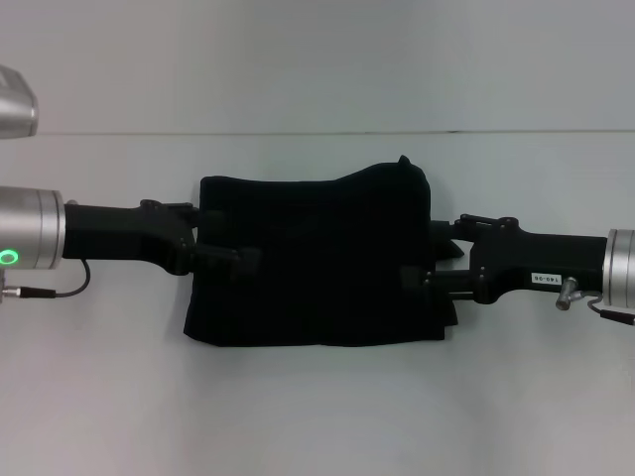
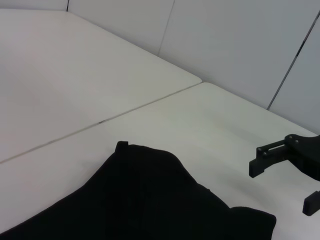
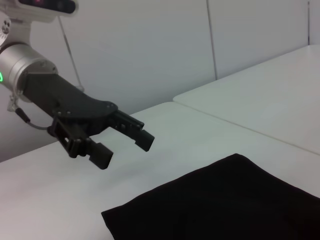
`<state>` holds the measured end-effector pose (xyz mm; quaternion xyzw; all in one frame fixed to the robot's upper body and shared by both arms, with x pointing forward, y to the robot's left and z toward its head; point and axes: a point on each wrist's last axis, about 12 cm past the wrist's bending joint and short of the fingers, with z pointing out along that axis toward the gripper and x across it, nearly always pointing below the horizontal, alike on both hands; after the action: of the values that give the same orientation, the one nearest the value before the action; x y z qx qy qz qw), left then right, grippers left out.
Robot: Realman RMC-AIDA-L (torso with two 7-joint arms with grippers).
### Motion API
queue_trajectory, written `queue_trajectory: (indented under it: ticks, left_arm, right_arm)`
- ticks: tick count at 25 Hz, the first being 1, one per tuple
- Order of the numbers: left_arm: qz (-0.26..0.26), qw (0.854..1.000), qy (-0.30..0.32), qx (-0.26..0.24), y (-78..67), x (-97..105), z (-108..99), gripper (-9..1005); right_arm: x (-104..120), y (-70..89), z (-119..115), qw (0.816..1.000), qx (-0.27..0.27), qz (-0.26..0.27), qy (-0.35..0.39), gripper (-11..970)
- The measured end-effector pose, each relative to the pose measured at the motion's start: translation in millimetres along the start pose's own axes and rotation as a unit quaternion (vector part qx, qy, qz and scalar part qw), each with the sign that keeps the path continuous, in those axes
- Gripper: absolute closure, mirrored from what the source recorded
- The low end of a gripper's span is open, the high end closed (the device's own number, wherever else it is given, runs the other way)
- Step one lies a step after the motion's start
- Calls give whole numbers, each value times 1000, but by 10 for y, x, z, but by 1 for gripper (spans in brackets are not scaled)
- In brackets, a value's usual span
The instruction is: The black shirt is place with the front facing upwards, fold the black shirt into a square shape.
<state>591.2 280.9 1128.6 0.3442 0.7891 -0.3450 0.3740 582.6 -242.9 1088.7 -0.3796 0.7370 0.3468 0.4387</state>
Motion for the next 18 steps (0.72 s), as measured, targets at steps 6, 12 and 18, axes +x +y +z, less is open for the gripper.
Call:
queue_trajectory:
  ticks: [6, 12, 18]
  left_arm:
    - [-1, 1000, 1, 1, -9, 23, 8, 44]
    - [-6, 1000, 2, 0, -13, 48, 17, 44]
    - [-9, 1000, 2, 0, -28, 86, 31, 44]
  right_arm:
    - [2, -14, -4, 1000, 6, 1, -1, 44]
    - [-9, -4, -24, 1000, 1, 2, -7, 45]
    - [-13, 5, -80, 1000, -4, 1, -13, 45]
